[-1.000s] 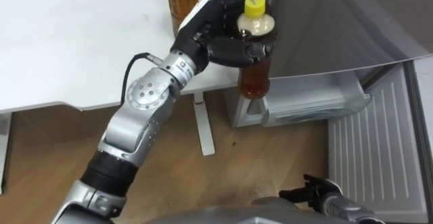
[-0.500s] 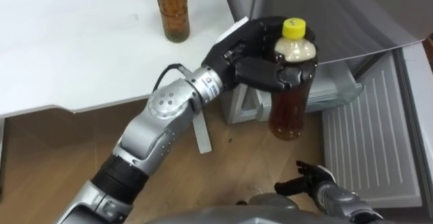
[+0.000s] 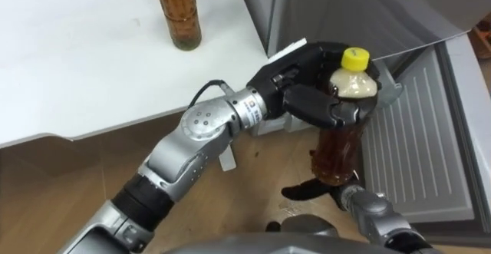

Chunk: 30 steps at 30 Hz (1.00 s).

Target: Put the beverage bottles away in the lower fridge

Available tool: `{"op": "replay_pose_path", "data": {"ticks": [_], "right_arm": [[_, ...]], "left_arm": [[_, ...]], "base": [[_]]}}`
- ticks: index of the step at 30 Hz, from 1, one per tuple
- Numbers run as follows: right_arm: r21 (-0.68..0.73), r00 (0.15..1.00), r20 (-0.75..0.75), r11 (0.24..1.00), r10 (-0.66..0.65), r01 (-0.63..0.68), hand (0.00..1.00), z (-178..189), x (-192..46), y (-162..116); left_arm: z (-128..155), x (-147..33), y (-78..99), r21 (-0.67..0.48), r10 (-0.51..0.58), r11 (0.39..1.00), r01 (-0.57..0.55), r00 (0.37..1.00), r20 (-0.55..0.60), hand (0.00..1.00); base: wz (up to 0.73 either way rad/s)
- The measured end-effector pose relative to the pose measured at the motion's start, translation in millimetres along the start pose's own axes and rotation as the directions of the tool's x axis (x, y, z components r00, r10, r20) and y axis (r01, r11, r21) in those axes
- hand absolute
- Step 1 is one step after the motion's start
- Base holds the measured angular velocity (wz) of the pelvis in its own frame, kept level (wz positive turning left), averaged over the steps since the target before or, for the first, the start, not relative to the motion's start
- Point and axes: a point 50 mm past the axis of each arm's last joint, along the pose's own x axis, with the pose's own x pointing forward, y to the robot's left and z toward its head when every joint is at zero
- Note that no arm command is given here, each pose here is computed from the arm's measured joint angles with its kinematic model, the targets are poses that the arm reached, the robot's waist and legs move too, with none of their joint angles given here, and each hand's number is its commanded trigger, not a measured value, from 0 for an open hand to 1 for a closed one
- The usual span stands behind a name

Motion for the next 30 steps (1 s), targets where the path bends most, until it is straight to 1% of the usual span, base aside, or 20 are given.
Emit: {"op": "replay_pose_path", "data": {"ticks": [4, 8, 12, 16, 20, 25, 30], "right_arm": [[0.015, 0.996, 0.045, 0.997, 0.072, -0.073, 0.0, 2, -5, 5], [0.015, 0.985, 0.095, 0.989, 0.143, -0.145, 0.0, 8, -9, 15], [0.022, 0.979, 0.117, 0.986, 0.164, -0.168, 0.0, 12, -9, 17], [0.022, 0.974, 0.115, 0.98, 0.195, -0.199, 0.0, 11, -10, 19], [0.013, 0.961, 0.133, 0.969, 0.244, -0.248, 0.0, 12, -14, 20], [-0.007, 0.937, 0.145, 0.947, 0.318, -0.32, 0.0, 10, -20, 23], [-0.021, 0.902, 0.224, 0.927, 0.37, -0.375, 0.0, 24, -27, 29]], "left_arm": [[-6, -4.7, 5.7, 0.009, 0.008, 1.0, -0.008, 0.999, -0.032, 1.0], [-4, -8.0, 9.5, 0.051, 0.021, 0.999, -0.02, 1.0, -0.017, 1.0], [-6, -10.6, 13.2, 0.067, 0.034, 0.997, -0.032, 0.999, -0.016, 1.0], [-6, -13.5, 18.5, 0.143, 0.058, 0.988, -0.053, 0.998, -0.028, 1.0], [-9, -17.3, 27.5, 0.156, 0.091, 0.984, -0.086, 0.995, -0.028, 1.0], [-15, -22.7, 35.2, 0.235, 0.138, 0.965, -0.116, 0.987, -0.078, 1.0], [-14, -26.0, 41.5, 0.271, 0.173, 0.951, -0.146, 0.982, -0.079, 1.0]], "base": [[-0.1], [-0.06], [0.04], [0.03], [-0.08], [0.05], [0.01]]}}
